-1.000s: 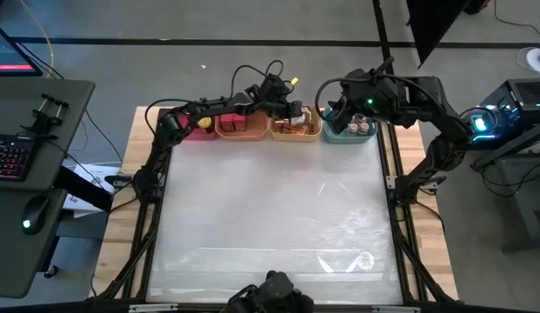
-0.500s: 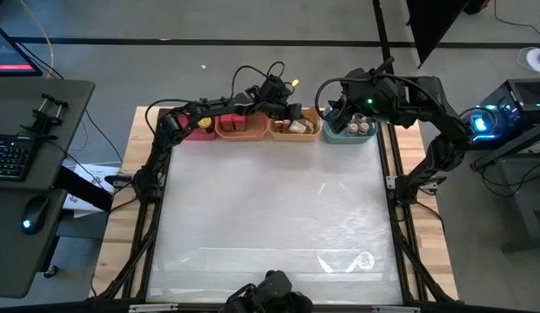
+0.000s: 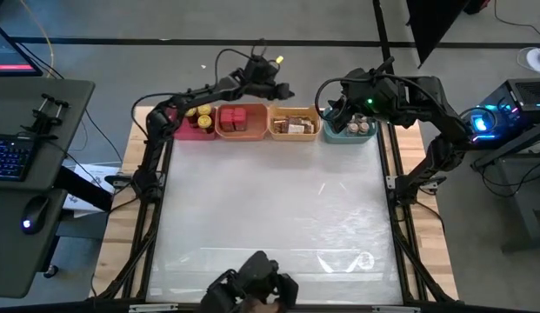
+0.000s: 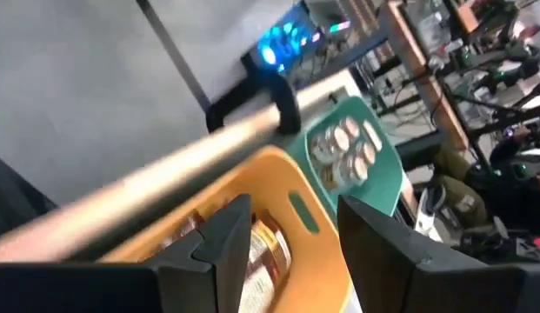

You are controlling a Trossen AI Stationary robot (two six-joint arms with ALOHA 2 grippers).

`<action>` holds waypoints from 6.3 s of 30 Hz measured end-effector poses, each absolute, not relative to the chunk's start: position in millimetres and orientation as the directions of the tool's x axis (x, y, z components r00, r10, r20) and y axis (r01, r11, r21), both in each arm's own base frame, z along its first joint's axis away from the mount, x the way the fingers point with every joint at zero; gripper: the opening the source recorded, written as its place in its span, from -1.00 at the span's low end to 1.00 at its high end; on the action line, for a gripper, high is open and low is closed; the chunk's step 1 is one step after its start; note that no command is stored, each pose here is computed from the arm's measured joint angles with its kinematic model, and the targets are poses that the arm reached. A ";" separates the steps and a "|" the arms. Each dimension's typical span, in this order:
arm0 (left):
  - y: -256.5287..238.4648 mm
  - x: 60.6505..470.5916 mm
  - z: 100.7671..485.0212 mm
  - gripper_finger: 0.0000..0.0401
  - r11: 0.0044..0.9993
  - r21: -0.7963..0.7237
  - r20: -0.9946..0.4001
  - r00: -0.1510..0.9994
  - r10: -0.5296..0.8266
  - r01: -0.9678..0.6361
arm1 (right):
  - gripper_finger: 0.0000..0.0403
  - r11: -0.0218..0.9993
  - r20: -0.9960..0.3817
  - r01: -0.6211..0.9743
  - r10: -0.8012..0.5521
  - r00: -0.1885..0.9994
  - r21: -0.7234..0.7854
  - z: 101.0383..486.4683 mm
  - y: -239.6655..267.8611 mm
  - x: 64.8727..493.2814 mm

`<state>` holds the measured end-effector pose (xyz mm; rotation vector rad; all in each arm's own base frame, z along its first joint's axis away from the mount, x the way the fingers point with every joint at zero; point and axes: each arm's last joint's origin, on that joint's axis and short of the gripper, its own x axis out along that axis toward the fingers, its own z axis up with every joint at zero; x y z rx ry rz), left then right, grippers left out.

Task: Sort spices by type
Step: Return to Home Position

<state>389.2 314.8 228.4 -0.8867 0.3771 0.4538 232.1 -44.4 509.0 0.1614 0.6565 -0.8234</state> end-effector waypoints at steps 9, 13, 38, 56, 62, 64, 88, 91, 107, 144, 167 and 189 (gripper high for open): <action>287.0 380.5 285.1 -0.24 0.746 -0.609 -0.383 0.924 0.021 -0.270 | 0.05 0.662 -0.583 0.736 -0.658 0.476 -0.146 509.5 -45.3 231.5; 233.3 378.4 312.8 -0.50 0.879 -0.460 -0.413 0.907 -0.086 -0.127 | 0.05 0.685 -0.583 0.701 -0.658 0.476 -0.201 509.4 -45.3 231.4; 14.5 172.2 240.1 -1.00 0.871 -0.472 -0.042 0.991 0.130 -0.134 | -0.44 0.887 -0.672 0.462 -0.351 0.651 -0.016 504.9 -2.0 244.1; -0.6 124.6 176.9 -1.00 0.857 -0.514 0.043 0.998 0.050 -0.021 | -0.99 0.807 -0.827 0.581 -0.253 0.503 0.107 434.3 89.8 238.9; -0.1 123.4 171.8 -1.00 0.838 -0.544 0.031 0.997 0.067 -0.039 | -1.00 0.763 -0.818 0.604 -0.185 0.545 0.230 394.3 107.1 193.0; 0.3 123.4 171.8 -1.00 0.833 -0.551 0.032 0.996 0.081 -0.050 | -1.00 0.763 -0.769 0.568 -0.151 0.621 0.309 384.8 105.8 178.2; 0.6 123.4 170.1 -1.00 0.827 -0.558 0.014 0.996 0.090 -0.067 | -1.00 0.843 -0.176 0.111 -0.019 0.984 0.527 228.3 16.1 125.6; 0.6 123.2 169.8 -1.00 0.828 -0.557 0.011 0.996 0.090 -0.068 | -1.00 0.844 -0.136 0.091 -0.022 0.990 0.528 213.6 17.4 124.0; 0.8 113.2 183.5 -1.00 0.825 -0.564 0.147 0.985 0.090 0.009 | -1.00 0.929 0.000 0.033 -0.036 0.999 0.369 170.1 16.9 122.3; 0.1 97.1 169.3 -1.00 0.829 -0.558 0.027 0.999 0.046 -0.023 | -0.99 0.936 0.078 0.203 -0.234 0.969 0.288 175.9 3.4 94.7; 1.8 97.1 168.9 -1.00 0.829 -0.558 0.025 0.998 0.063 -0.038 | -0.99 0.874 0.073 0.394 -0.429 0.900 0.284 173.4 -17.7 93.8; 1.8 97.5 168.3 -1.00 0.829 -0.558 0.018 0.998 0.063 -0.042 | -0.99 0.886 0.072 0.367 -0.402 0.913 0.283 173.1 -15.4 94.3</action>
